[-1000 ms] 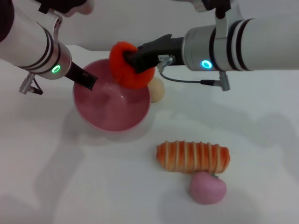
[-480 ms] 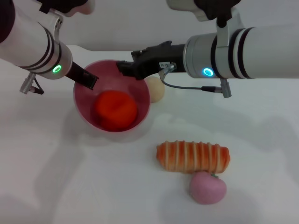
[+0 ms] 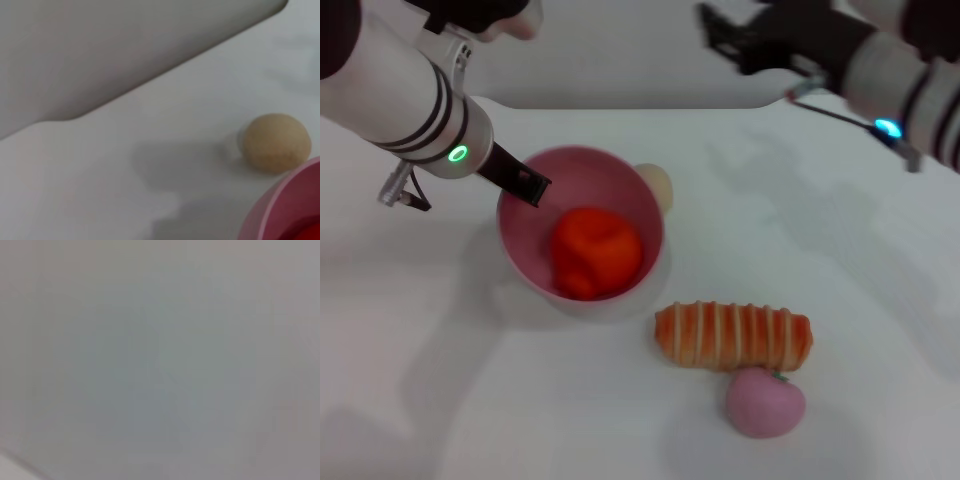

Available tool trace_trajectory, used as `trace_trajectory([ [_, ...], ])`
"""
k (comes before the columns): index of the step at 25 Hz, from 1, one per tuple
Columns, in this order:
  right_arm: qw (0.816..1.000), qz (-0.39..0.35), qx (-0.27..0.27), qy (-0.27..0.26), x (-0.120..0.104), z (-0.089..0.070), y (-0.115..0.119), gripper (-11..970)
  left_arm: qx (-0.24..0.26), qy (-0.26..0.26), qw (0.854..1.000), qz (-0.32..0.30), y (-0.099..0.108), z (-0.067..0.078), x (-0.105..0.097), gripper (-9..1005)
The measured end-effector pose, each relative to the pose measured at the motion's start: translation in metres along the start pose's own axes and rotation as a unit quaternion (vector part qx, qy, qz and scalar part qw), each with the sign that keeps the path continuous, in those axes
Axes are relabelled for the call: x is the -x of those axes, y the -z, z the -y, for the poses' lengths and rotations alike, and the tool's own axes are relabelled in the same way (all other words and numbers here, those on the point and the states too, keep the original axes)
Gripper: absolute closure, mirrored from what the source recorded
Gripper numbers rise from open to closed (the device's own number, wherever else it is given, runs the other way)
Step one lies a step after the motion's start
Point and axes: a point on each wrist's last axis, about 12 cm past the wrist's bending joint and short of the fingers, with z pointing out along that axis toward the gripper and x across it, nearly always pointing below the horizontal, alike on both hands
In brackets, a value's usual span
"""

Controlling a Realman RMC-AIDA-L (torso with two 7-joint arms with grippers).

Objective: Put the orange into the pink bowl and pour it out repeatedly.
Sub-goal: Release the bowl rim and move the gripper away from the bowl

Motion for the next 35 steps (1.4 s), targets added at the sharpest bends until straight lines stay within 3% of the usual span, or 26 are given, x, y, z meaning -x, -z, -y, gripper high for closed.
trace_trajectory([
  [4,0.998,0.005,-0.063,0.007,-0.021,0.021,0.011,375,-0.009,0.002,1.0,-0.018,-0.005,0.003,0.001,960],
  [7,0.996,0.002,-0.086,0.005,-0.032,0.028,0.016,371,-0.017,0.003,0.999,-0.031,-0.012,0.005,0.001,960],
  [35,0.995,-0.009,-0.1,-0.006,-0.044,0.035,0.016,331,-0.028,0.006,0.998,-0.048,-0.032,0.007,-0.001,960],
])
